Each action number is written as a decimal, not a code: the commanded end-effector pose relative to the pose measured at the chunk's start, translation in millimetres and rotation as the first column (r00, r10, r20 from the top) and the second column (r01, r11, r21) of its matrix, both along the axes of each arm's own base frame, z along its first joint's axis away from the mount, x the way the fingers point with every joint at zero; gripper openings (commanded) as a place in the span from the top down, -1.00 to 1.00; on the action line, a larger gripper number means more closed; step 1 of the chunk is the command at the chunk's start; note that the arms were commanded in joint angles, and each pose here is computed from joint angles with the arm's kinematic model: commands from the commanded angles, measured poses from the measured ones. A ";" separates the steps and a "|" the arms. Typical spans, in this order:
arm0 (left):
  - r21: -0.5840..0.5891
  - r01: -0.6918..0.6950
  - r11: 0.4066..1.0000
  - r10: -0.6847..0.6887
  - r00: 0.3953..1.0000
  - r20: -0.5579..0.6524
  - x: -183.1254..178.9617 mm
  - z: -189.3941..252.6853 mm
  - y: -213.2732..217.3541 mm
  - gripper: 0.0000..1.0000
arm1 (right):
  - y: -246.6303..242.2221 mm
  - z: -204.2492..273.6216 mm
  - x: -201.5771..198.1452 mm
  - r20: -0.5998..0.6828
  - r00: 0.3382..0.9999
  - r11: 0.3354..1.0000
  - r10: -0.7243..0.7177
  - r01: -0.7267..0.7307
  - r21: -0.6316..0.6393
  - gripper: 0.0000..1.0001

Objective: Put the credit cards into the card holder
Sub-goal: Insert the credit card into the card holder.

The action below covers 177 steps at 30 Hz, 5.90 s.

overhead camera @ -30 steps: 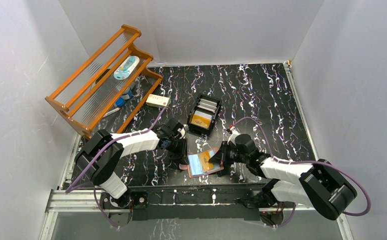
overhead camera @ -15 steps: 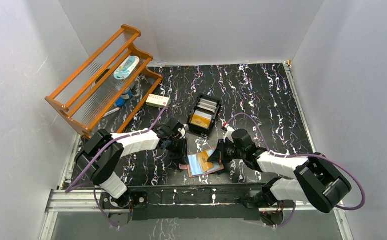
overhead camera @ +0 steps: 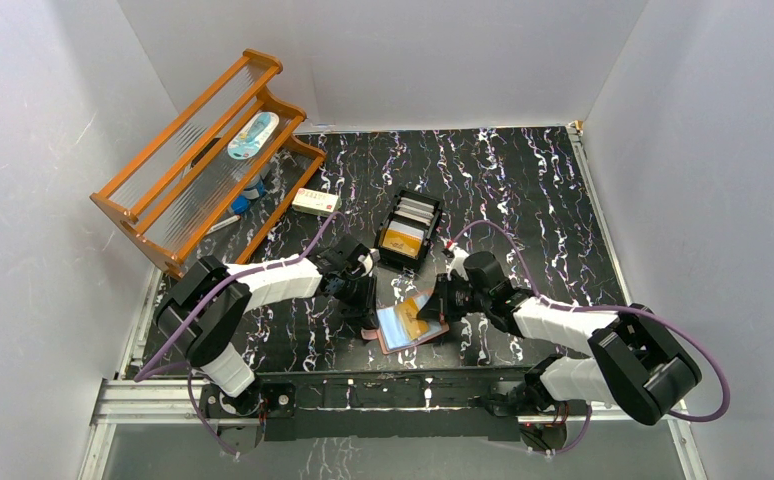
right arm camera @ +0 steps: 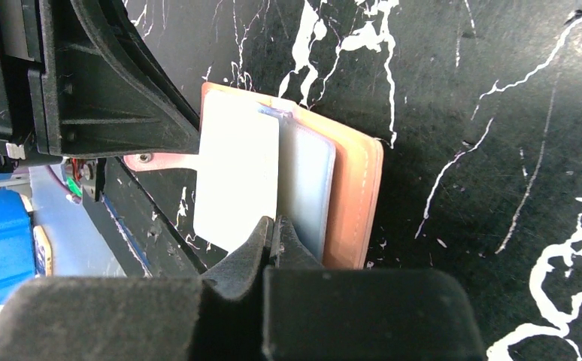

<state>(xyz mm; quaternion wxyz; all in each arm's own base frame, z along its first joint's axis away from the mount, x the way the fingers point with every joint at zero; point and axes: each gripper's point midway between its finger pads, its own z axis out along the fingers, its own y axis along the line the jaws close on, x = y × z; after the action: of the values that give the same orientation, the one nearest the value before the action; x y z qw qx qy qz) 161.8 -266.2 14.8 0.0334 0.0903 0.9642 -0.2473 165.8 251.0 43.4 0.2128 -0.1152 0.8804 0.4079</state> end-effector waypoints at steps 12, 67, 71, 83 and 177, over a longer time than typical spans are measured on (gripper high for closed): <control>0.187 0.014 0.982 -0.012 1.000 -0.012 -14.6 -39.4 33.9 0.68 | -5.6 11.1 16.1 0.070 0.997 0.999 -0.037 0.036 0.009 1.00; 0.175 0.010 0.984 -0.007 1.000 -0.014 -18.0 -39.3 22.9 0.69 | -14.4 -11.9 0.1 -0.094 0.982 0.986 -0.166 0.167 0.005 0.70; 0.169 0.010 0.986 -0.008 1.000 -0.014 -18.4 -38.3 20.6 0.69 | -13.3 -16.0 -2.0 -0.086 0.982 0.985 -0.166 0.162 -0.056 0.50; 0.163 0.016 0.987 -0.015 1.000 -0.005 -18.4 -35.8 19.0 0.69 | 12.6 -1.4 -3.9 -0.029 0.994 0.991 -0.103 0.100 -0.093 0.61; -0.287 -0.065 0.956 0.089 0.993 0.074 6.9 52.1 -49.8 0.37 | -6.2 -25.1 -23.0 0.002 0.987 0.957 -0.162 0.158 -0.243 0.70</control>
<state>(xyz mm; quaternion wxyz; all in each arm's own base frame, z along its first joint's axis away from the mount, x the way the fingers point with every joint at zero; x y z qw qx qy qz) 166.2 -297.3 32.9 0.0792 0.0538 0.9447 -0.3138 145.6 248.9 23.2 0.2224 -0.0682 0.9303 0.2836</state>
